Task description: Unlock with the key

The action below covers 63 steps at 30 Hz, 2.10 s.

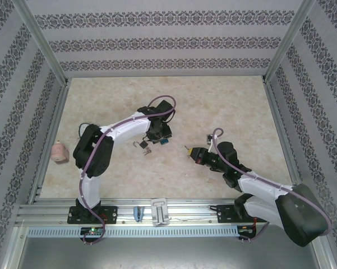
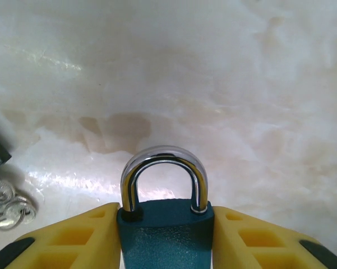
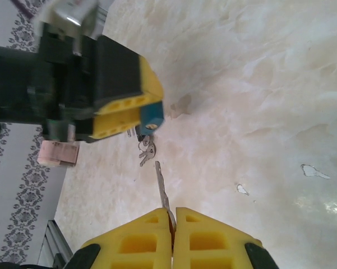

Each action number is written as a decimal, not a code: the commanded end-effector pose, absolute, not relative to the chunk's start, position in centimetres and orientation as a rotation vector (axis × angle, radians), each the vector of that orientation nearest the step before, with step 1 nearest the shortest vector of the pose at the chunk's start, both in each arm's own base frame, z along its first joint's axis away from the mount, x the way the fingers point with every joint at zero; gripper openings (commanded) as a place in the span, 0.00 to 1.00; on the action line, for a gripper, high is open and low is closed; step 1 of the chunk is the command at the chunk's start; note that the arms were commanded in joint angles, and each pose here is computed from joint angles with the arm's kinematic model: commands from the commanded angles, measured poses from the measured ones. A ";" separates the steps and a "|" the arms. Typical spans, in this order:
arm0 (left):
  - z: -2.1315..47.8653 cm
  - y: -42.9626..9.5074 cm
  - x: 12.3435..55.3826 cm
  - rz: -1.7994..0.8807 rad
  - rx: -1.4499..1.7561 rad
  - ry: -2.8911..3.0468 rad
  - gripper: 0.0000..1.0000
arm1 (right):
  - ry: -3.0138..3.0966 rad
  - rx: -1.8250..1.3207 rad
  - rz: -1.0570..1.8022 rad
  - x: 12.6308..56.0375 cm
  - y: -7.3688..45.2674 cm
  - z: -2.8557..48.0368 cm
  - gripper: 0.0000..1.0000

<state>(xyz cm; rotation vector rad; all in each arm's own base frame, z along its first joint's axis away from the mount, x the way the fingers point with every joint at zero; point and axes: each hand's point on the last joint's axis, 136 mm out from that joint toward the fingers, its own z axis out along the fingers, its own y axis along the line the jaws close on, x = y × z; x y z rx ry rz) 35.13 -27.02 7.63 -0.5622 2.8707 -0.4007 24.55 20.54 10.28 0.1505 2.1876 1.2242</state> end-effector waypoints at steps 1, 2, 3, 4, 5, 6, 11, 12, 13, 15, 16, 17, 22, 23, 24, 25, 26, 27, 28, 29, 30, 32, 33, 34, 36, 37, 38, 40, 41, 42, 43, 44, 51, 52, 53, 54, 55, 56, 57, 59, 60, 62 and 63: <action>10.9 -27.5 36.4 -0.516 -0.571 2.768 0.41 | 2.082 0.091 1.221 26.0 21.4 12.8 0.00; 11.3 -27.6 36.3 -0.530 -0.570 2.760 0.41 | 2.079 0.088 1.224 26.0 21.5 12.9 0.00; 11.7 -27.6 36.4 -0.544 -0.570 2.752 0.41 | 2.075 0.086 1.227 26.2 21.7 13.1 0.00; 12.1 -27.8 36.4 -0.563 -0.570 2.745 0.41 | 2.072 0.082 1.230 26.2 21.8 13.1 0.00; 12.3 -27.8 36.4 -0.575 -0.570 2.740 0.41 | 2.069 0.079 1.231 26.3 21.9 13.2 0.00; 12.5 -27.9 36.4 -0.582 -0.574 2.737 0.41 | 2.065 0.079 1.233 26.4 22.0 13.2 0.00; 13.5 -28.4 36.5 -0.646 -0.575 2.711 0.41 | 2.033 0.089 1.266 26.8 22.6 13.7 0.00; 13.7 -28.5 36.5 -0.660 -0.577 2.706 0.40 | 2.027 0.085 1.276 26.8 22.9 13.8 0.00; 14.0 -28.6 36.5 -0.674 -0.576 2.699 0.40 | 2.022 0.084 1.280 26.9 23.0 13.7 0.00; 14.3 -28.6 36.5 -0.685 -0.577 2.692 0.40 | 2.019 0.088 1.284 27.1 23.3 13.7 0.00; 14.6 -28.7 36.5 -0.694 -0.577 2.686 0.40 | 2.014 0.091 1.290 27.2 23.4 13.7 0.00; 14.7 -28.7 36.4 -0.700 -0.579 2.682 0.40 | 2.008 0.095 1.296 27.3 23.5 13.7 0.00; 15.3 -28.7 36.4 -0.728 -0.582 2.665 0.40 | 1.968 0.130 1.333 28.0 24.1 14.1 0.00; 15.4 -28.8 36.4 -0.736 -0.582 2.663 0.40 | 1.964 0.133 1.336 28.1 24.3 14.1 0.00; 15.5 -28.9 36.4 -0.745 -0.582 2.662 0.40 | 1.958 0.133 1.341 28.2 24.5 14.1 0.00; 15.5 -29.0 36.4 -0.752 -0.584 2.663 0.40 | 1.951 0.131 1.350 28.2 24.7 14.2 0.00; 15.5 -29.1 36.4 -0.761 -0.584 2.662 0.40 | 1.943 0.131 1.354 28.3 24.9 14.2 0.00; 15.5 -29.1 36.4 -0.762 -0.588 2.662 0.40 | 1.940 0.136 1.357 28.4 25.0 14.2 0.00; 15.5 -29.2 36.4 -0.764 -0.588 2.662 0.40 | 1.931 0.142 1.362 28.5 25.1 14.2 0.00; 15.5 -29.2 36.4 -0.770 -0.590 2.664 0.40 | 1.927 0.148 1.365 28.5 25.2 14.1 0.00; 15.4 -29.2 36.4 -0.770 -0.593 2.664 0.40 | 1.923 0.151 1.368 28.6 25.3 14.1 0.00; 15.4 -29.3 36.4 -0.772 -0.596 2.667 0.40 | 1.912 0.155 1.367 28.6 25.5 13.9 0.00; 15.4 -29.2 36.4 -0.771 -0.602 2.665 0.40 | 1.908 0.158 1.363 28.6 25.5 13.8 0.00; 15.4 -29.2 36.4 -0.770 -0.606 2.665 0.40 | 1.903 0.161 1.355 28.6 25.6 13.8 0.00; 15.3 -29.1 36.4 -0.766 -0.615 2.665 0.40 | 1.895 0.163 1.334 28.5 25.7 13.5 0.00; 15.2 -29.1 36.4 -0.765 -0.616 2.666 0.40 | 1.888 0.156 1.326 28.4 25.8 13.5 0.00; 15.1 -29.2 36.5 -0.767 -0.618 2.667 0.40 | 1.879 0.153 1.322 28.3 25.9 13.6 0.00; 14.9 -29.2 36.5 -0.769 -0.627 2.671 0.40 | 1.872 0.151 1.307 28.1 25.9 13.4 0.00; 14.9 -29.2 36.5 -0.772 -0.628 2.671 0.40 | 1.870 0.154 1.305 28.0 26.0 13.4 0.00; 14.8 -29.3 36.4 -0.776 -0.630 2.674 0.40 | 1.868 0.157 1.303 28.0 26.0 13.3 0.00; 14.7 -29.3 36.4 -0.777 -0.635 2.676 0.40 | 1.866 0.158 1.303 27.9 26.0 13.2 0.00; 14.8 -29.3 36.5 -0.784 -0.635 2.671 0.40 | 1.865 0.162 1.301 27.9 26.0 13.1 0.00; 14.5 -29.3 36.4 -0.790 -0.647 2.680 0.40 | 1.845 0.182 1.291 28.0 26.2 12.8 0.00; 14.5 -29.3 36.3 -0.791 -0.649 2.680 0.40 | 1.845 0.184 1.290 28.0 26.2 12.8 0.00; 14.4 -29.3 36.3 -0.791 -0.650 2.680 0.40 | 1.845 0.182 1.290 28.1 26.3 12.8 0.00; 14.4 -29.3 36.3 -0.793 -0.651 2.681 0.40 | 1.844 0.179 1.291 28.1 26.5 12.8 0.00; 14.2 -29.3 36.3 -0.790 -0.651 2.683 0.40 | 1.844 0.177 1.292 28.1 26.6 12.7 0.00; 14.2 -29.3 36.3 -0.792 -0.653 2.684 0.40 | 1.844 0.180 1.291 28.1 26.6 12.7 0.00; 14.0 -29.2 36.2 -0.789 -0.658 2.687 0.40 | 1.845 0.181 1.291 28.1 26.7 12.6 0.00; 13.9 -29.2 36.2 -0.793 -0.663 2.691 0.40 | 1.838 0.184 1.293 28.1 26.7 12.6 0.00; 13.8 -29.2 36.2 -0.794 -0.663 2.692 0.40 | 1.838 0.185 1.292 28.1 26.6 12.5 0.00; 13.7 -29.3 36.1 -0.797 -0.664 2.696 0.40 | 1.837 0.187 1.291 28.1 26.6 12.5 0.00; 13.7 -29.3 36.1 -0.798 -0.663 2.695 0.40 | 1.835 0.187 1.292 28.1 26.7 12.6 0.00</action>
